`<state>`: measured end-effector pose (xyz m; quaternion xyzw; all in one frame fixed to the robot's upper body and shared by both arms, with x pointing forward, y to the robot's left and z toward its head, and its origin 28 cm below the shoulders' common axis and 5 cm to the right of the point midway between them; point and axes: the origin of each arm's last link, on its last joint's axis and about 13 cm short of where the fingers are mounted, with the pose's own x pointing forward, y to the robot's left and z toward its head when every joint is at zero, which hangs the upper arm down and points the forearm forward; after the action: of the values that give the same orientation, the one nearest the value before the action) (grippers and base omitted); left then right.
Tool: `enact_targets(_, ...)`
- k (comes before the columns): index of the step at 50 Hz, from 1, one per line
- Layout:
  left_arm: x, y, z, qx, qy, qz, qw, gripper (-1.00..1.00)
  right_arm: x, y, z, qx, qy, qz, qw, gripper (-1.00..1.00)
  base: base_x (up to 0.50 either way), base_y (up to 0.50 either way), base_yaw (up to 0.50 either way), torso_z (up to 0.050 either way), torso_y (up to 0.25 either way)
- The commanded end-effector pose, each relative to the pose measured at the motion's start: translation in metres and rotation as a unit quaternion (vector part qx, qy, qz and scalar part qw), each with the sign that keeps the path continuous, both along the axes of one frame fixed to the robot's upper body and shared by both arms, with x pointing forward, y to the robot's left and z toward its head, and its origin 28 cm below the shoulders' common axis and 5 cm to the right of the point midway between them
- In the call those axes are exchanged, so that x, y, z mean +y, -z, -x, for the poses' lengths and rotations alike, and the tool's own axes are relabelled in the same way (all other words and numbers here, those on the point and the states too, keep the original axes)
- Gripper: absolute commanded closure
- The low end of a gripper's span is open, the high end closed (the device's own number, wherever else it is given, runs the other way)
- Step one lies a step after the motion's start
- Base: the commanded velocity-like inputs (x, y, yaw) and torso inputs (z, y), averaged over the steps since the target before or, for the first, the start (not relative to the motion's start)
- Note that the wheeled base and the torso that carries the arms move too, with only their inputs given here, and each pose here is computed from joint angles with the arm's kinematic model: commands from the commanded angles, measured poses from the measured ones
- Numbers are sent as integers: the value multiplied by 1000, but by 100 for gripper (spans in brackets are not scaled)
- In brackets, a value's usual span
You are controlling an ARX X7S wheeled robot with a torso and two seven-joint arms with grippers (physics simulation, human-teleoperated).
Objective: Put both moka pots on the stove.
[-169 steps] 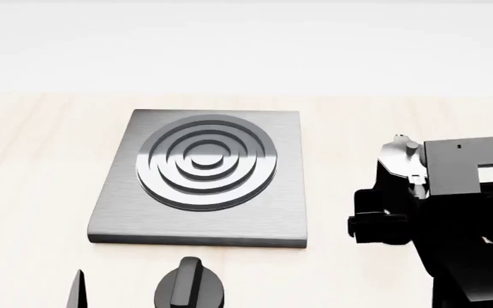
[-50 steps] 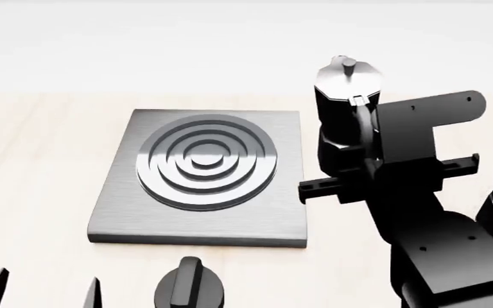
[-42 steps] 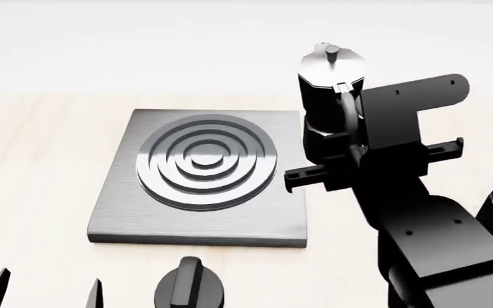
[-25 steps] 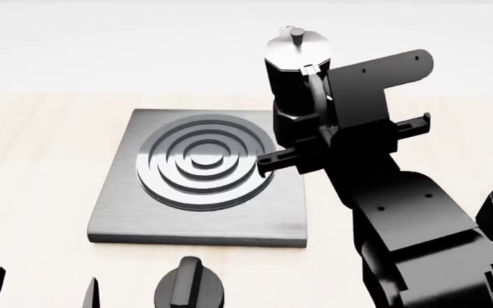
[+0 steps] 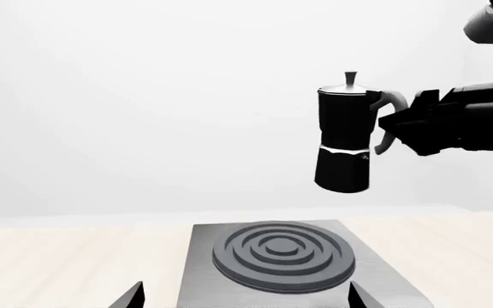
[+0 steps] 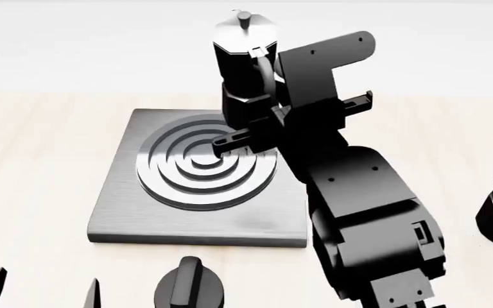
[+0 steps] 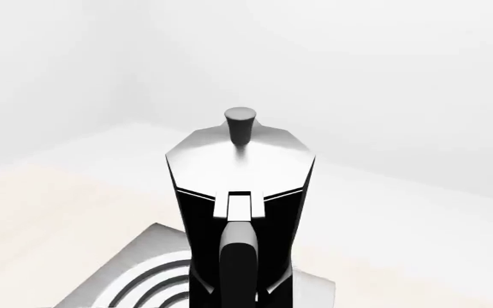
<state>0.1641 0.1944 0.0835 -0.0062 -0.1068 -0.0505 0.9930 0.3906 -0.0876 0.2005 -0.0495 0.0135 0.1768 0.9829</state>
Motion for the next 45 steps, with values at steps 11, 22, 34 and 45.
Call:
enact_targets(11,0,2,0,2,2,1,1000,-100,34,17,-21,-18,-39,-30,999,100,0,0,0,0,1)
enact_targets(22,0,3,-1,2,0,-5,1000,-100,47,17,-26,-28,-55,-56,997,100,0,0,0,0,1)
enact_targets(34,1,3,-2,1,1,-8,1000,-100,54,28,-28,-17,-64,-55,996,100,0,0,0,1,1)
enact_targets(45,2,2,0,-8,1,-6,1000,-100,54,35,-28,-10,-64,-59,996,100,0,0,0,0,1)
